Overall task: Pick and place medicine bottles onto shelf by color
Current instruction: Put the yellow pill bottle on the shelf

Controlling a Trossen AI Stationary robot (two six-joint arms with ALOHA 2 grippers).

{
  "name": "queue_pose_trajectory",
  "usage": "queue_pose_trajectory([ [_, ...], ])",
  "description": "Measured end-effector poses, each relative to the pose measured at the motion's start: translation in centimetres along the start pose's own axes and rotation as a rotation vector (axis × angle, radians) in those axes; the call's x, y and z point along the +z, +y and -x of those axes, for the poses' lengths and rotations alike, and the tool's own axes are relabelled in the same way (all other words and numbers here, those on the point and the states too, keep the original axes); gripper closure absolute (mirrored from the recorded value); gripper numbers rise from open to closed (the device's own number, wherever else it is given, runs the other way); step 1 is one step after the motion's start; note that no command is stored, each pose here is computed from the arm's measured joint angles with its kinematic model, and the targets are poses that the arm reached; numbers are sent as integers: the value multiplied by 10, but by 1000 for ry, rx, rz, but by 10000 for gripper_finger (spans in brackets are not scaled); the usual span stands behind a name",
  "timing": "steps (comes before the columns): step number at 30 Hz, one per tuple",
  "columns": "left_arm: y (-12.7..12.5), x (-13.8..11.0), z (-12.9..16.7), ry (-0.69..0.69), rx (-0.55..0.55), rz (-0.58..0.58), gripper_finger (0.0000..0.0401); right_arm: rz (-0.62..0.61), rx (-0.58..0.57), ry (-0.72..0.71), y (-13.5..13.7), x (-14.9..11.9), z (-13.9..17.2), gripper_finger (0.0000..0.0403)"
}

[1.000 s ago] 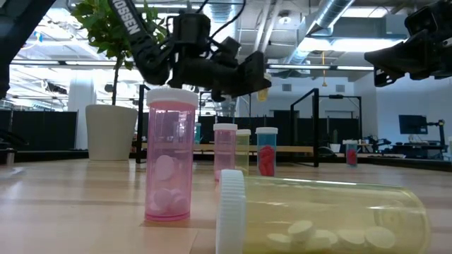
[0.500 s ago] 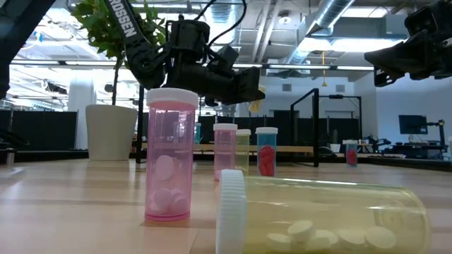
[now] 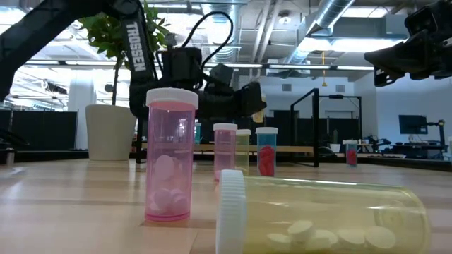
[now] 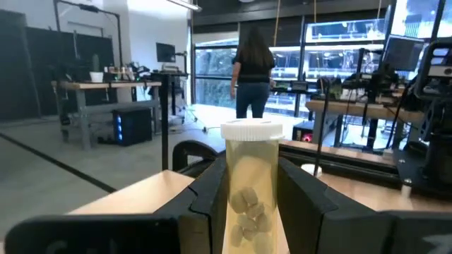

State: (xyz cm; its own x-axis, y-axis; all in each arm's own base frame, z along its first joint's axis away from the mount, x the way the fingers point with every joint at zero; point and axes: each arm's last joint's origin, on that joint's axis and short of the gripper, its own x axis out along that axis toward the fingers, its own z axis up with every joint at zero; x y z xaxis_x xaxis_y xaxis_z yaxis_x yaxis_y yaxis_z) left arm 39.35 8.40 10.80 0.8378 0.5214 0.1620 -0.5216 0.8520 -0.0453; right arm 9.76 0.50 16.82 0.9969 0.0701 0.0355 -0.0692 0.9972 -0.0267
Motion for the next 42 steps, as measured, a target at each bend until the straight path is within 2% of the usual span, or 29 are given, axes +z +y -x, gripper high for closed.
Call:
queue_pose_trajectory([
  [19, 4, -15, 2, 117, 165, -27, 314, 0, 0, 0, 0, 0, 0, 377],
  [28, 4, -21, 3, 168, 193, -5, 314, 0, 0, 0, 0, 0, 0, 377],
  [42, 4, -23, 4, 191, 193, -38, 307, 0, 0, 0, 0, 0, 0, 377],
])
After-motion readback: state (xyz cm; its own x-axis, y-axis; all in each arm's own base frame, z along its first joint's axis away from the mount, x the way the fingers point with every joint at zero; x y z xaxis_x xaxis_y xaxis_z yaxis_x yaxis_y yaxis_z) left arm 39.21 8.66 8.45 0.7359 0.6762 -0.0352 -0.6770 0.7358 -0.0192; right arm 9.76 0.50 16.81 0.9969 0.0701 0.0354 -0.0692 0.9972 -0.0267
